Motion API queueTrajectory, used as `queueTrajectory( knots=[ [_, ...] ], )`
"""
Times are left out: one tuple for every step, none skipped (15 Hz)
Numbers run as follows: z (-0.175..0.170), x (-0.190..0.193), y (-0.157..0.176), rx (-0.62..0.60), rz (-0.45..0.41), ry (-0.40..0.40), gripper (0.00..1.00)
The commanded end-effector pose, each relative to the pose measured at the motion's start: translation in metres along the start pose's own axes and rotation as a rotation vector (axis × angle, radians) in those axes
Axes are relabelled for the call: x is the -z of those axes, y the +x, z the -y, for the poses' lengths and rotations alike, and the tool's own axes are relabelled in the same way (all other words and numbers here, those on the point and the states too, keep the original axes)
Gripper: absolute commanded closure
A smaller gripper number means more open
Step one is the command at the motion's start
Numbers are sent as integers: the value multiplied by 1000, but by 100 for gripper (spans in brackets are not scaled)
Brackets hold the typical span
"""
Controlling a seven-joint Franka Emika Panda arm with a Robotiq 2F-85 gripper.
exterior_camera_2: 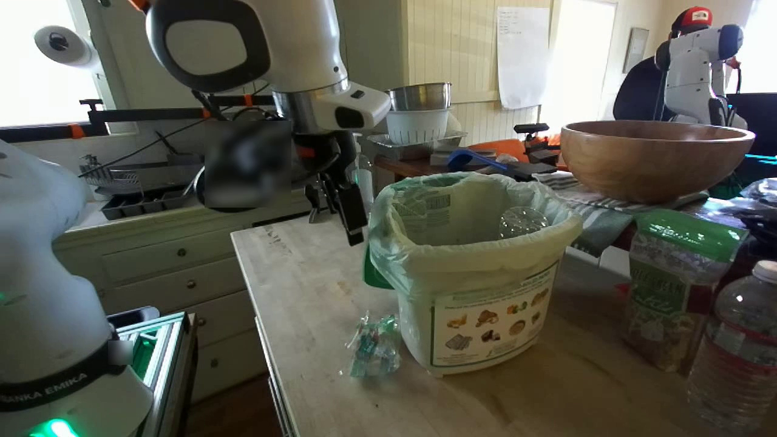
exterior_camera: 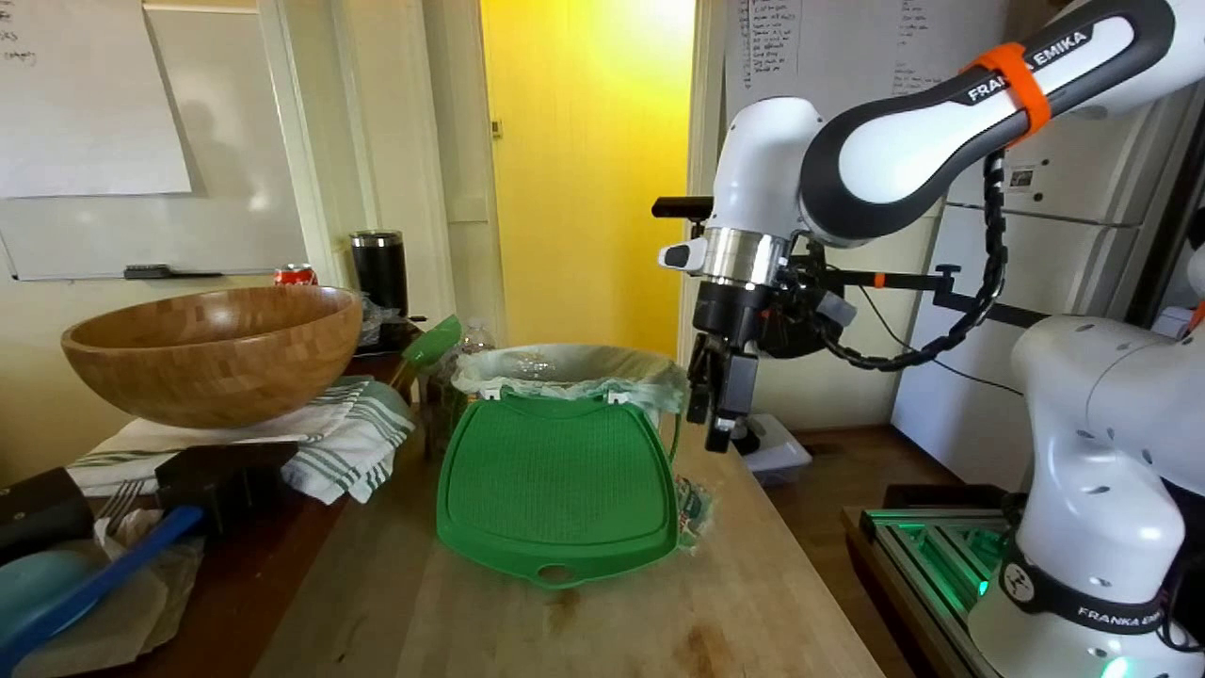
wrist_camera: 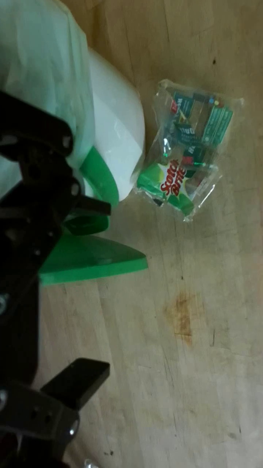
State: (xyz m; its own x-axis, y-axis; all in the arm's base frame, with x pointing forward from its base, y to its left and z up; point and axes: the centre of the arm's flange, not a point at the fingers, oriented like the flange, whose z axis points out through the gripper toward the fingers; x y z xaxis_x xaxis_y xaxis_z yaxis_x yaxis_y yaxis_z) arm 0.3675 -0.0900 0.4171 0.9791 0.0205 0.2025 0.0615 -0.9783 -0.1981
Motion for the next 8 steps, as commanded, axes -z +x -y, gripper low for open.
queueTrajectory(
  knots=[
    [15, -29, 7, -18, -96, 5, 0],
    [18, -34, 9, -16, -118, 1, 0],
    [21, -36, 9, -2, -117, -14, 0],
    [14, -19, 8, 4, -97, -14, 0],
    [17, -24, 9, 10, -101, -19, 0],
    [18, -26, 10, 14, -101, -22, 0],
    [19, -28, 10, 15, -99, -23, 0],
    [19, -28, 10, 15, -99, -23, 0]
  ],
)
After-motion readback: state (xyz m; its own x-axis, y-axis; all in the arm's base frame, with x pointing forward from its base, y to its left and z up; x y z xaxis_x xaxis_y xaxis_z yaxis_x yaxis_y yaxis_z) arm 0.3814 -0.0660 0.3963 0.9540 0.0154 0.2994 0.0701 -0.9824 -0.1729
